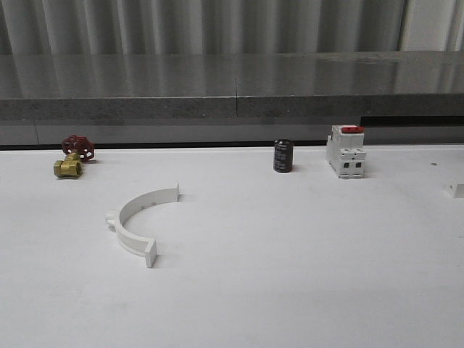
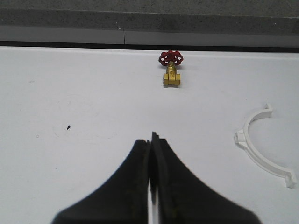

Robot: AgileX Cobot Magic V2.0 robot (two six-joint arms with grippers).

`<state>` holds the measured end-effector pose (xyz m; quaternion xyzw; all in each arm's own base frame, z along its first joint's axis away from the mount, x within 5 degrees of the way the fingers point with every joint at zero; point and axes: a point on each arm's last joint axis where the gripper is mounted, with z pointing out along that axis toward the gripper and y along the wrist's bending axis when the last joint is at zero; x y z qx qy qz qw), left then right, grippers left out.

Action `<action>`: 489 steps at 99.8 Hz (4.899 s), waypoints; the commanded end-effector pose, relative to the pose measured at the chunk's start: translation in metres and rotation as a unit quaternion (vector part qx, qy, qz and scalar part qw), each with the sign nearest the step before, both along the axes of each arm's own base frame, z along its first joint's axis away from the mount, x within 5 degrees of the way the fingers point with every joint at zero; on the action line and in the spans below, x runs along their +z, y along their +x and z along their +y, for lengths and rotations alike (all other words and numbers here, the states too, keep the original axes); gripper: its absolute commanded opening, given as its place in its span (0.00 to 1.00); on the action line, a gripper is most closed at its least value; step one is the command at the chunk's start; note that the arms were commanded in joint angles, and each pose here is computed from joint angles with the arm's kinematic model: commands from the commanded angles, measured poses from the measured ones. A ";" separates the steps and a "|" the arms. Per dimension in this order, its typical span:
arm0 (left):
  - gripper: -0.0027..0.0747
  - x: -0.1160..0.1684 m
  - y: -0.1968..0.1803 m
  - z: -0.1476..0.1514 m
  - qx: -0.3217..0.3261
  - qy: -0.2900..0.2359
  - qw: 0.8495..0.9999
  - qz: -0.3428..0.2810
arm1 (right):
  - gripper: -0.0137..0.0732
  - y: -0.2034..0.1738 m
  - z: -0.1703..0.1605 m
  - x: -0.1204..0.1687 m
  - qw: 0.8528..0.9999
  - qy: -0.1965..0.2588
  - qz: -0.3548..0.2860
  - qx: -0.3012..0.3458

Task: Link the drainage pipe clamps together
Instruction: 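Grasp the second half-ring with the right gripper and lift it, then carry the half-ring to the placed one and press their ends together, then open the right gripper and raise it away from the ring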

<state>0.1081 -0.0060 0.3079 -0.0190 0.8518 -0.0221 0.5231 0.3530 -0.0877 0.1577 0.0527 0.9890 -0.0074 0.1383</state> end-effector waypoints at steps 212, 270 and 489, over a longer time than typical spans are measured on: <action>0.01 0.014 0.003 -0.001 -0.006 -0.002 0.999 -0.044 | 0.20 -0.004 0.351 0.057 0.988 0.083 -0.132 -0.003; 0.01 0.014 0.003 -0.001 -0.006 -0.002 0.999 -0.044 | 0.20 -0.011 0.366 0.050 0.986 0.104 -0.128 -0.010; 0.01 0.014 0.003 -0.001 -0.006 -0.003 0.999 -0.044 | 0.57 -0.009 0.376 0.028 0.985 0.131 -0.107 -0.031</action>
